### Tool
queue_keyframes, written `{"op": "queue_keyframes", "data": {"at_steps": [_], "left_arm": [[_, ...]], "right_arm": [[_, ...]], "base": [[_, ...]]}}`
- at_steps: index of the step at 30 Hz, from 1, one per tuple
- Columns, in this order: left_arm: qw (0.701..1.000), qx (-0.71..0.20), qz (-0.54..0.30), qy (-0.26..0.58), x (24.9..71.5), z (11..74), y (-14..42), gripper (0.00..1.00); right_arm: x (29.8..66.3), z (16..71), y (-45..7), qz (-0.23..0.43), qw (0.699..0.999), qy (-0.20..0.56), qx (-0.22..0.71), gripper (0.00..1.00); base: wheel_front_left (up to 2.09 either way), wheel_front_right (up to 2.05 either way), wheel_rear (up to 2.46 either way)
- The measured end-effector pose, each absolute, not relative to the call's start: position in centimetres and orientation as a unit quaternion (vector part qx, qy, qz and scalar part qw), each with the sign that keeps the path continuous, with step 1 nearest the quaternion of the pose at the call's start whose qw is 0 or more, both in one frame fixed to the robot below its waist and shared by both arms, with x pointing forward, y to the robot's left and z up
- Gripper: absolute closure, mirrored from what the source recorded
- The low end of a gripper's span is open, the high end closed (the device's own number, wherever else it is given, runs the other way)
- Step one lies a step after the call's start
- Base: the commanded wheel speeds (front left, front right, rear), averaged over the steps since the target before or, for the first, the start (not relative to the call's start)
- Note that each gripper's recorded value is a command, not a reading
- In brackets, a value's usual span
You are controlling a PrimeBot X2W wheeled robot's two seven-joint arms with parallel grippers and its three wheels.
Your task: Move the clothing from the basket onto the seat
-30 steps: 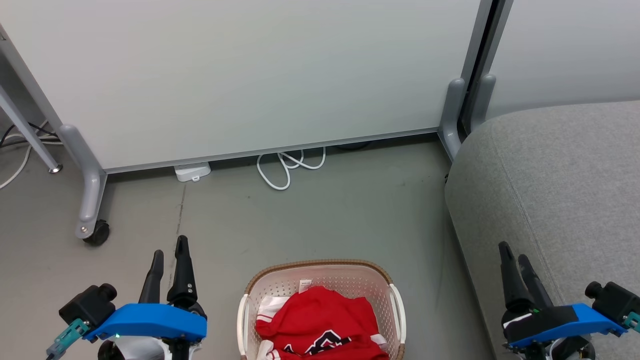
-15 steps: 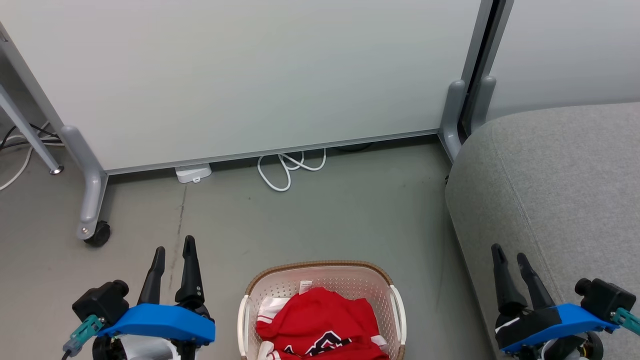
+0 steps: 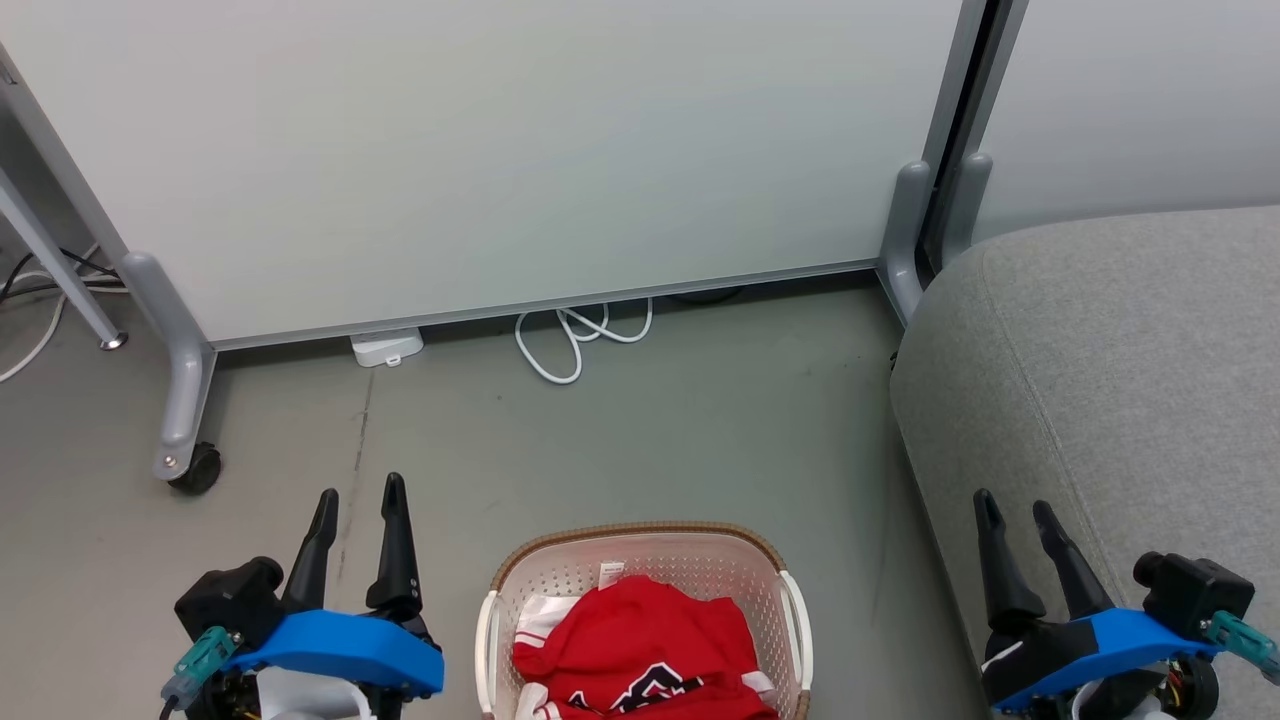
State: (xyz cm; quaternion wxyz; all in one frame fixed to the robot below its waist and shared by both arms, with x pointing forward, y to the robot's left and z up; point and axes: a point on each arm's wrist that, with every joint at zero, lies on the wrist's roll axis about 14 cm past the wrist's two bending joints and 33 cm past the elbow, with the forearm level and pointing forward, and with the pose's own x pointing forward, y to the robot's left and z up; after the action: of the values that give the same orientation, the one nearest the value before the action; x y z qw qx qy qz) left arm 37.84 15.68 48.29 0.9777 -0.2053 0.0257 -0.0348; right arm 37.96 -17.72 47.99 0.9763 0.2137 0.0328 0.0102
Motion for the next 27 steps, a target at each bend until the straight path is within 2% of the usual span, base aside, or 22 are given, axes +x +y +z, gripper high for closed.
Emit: {"op": "queue_keyframes", "data": {"at_steps": [27], "left_arm": [[0.989, -0.133, -0.058, 0.017, 37.74, 48.04, 14.8, 0.0]], "right_arm": [[37.94, 48.37, -17.41, 0.028, 0.994, 0.021, 0.108, 0.0]], "base": [[0.0, 0.0, 0.0]]}}
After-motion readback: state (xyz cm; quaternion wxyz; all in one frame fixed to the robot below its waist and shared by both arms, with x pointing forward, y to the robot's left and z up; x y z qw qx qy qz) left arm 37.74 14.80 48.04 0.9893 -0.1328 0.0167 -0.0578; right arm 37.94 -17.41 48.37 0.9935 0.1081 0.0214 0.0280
